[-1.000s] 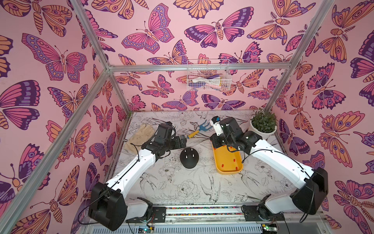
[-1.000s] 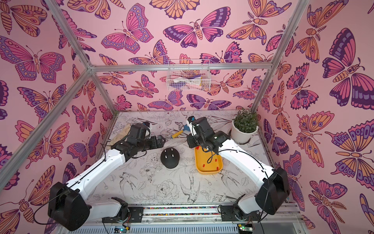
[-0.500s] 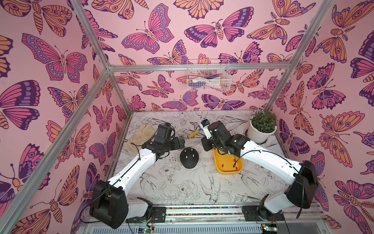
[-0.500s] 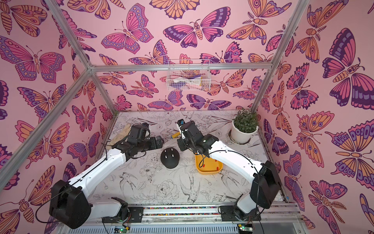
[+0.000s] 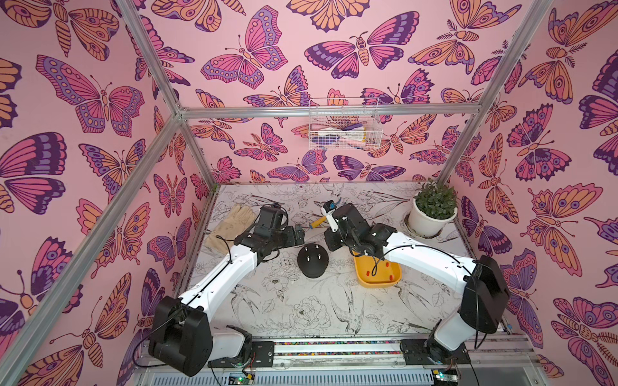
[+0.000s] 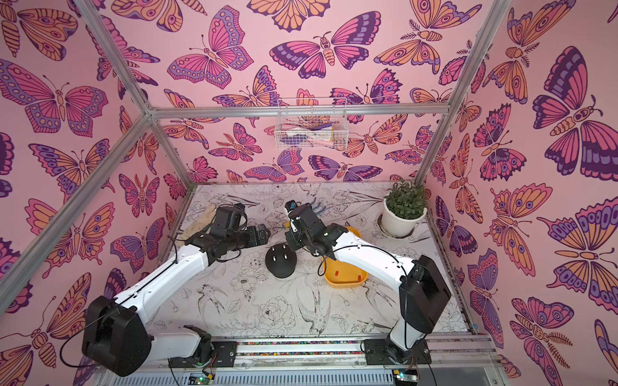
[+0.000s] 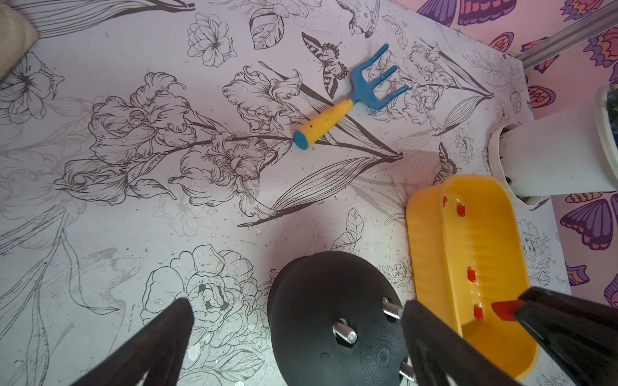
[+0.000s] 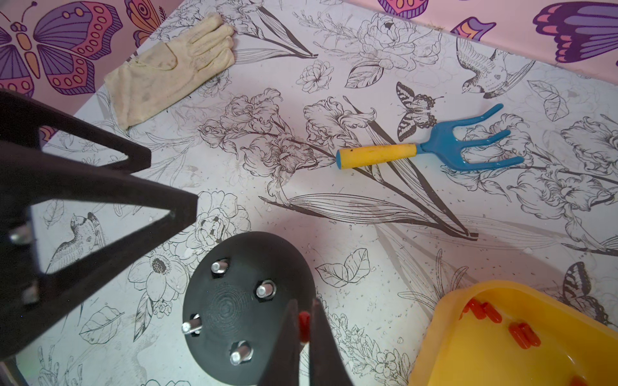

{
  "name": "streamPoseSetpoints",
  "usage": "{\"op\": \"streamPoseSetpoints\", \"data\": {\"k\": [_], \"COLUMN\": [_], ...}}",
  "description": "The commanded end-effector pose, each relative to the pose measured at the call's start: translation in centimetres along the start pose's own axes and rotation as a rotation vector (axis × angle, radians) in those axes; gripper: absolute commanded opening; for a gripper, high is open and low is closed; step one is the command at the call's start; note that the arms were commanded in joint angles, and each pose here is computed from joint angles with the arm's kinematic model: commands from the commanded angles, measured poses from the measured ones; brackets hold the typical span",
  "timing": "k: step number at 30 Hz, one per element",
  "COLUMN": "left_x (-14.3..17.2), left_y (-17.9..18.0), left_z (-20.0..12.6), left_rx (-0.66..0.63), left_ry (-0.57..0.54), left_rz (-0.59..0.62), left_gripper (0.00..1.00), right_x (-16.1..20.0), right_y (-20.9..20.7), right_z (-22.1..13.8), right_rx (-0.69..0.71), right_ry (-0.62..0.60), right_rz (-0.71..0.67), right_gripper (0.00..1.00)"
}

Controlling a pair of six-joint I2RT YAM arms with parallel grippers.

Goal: Cover the protruding screws with screw protection sleeves
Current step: Attach the screw protection sleeve to the screw.

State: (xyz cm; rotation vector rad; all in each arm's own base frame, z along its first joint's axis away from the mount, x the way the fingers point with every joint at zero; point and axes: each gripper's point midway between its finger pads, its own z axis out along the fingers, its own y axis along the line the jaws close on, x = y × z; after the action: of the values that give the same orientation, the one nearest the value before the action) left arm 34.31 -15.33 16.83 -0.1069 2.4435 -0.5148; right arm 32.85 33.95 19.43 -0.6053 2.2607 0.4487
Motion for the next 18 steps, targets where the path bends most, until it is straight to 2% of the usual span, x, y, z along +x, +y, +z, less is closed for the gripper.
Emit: {"op": "streamPoseSetpoints", "data": {"k": [1,18], "left_x": [0.9,1.1], "left_y": [0.4,0.3], "left_z": [0.4,0.6], "left_rx": [0.005,0.016], "left_ry": [0.03,0.039], "left_rz": [-0.011,-0.018], "left_gripper": [1.0,1.0], "right_x": [-0.3,0.3], "right_y": [0.8,2.1], "right_z": [0.5,1.6], "right_rx": [-0.017,-0.047], "right_ry": [-0.009,0.014], "right_rz": [0.015,0.005], "right_gripper": [0.09,0.1]}}
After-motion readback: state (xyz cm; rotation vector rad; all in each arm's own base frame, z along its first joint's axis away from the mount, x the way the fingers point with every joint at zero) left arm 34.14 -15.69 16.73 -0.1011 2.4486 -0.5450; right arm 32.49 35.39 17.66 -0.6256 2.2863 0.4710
